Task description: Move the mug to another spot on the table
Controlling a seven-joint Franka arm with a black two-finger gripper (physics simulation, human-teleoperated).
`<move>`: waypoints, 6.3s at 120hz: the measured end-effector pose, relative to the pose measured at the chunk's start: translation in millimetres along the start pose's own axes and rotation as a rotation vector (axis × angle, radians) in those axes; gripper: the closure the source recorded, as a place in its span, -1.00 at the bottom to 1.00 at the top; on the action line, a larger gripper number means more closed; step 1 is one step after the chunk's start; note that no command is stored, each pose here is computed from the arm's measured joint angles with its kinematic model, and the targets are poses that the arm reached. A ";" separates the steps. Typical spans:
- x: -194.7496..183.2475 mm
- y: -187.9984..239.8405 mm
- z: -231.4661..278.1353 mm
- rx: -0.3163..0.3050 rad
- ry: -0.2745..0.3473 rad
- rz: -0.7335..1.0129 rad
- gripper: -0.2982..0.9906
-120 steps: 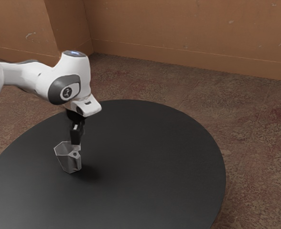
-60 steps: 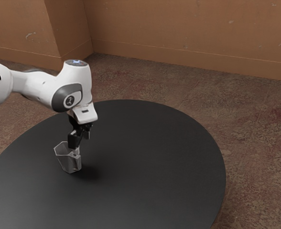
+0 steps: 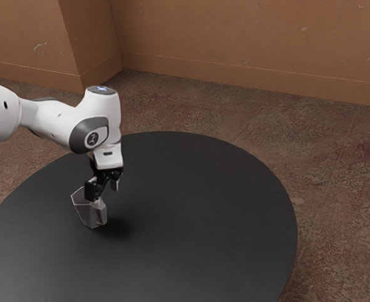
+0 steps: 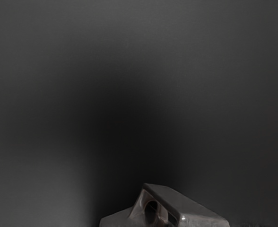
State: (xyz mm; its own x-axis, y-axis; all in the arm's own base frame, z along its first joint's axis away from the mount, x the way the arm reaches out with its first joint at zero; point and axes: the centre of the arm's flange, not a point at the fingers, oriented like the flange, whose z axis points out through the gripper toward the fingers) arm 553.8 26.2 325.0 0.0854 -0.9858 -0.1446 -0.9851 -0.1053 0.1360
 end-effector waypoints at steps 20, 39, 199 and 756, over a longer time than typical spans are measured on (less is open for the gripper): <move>2.2 -0.6 0.7 0.000 0.000 0.034 -0.50; 12.3 7.3 8.8 -0.016 0.003 0.062 -0.49; -5.2 14.0 43.4 0.005 0.011 0.031 -0.45; 88.1 -82.8 24.8 0.033 -0.100 0.071 0.66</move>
State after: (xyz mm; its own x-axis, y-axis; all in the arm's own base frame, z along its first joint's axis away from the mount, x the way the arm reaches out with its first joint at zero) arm 639.1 -48.7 276.7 0.0010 -0.9725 -0.2330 -0.9926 -0.0292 0.1175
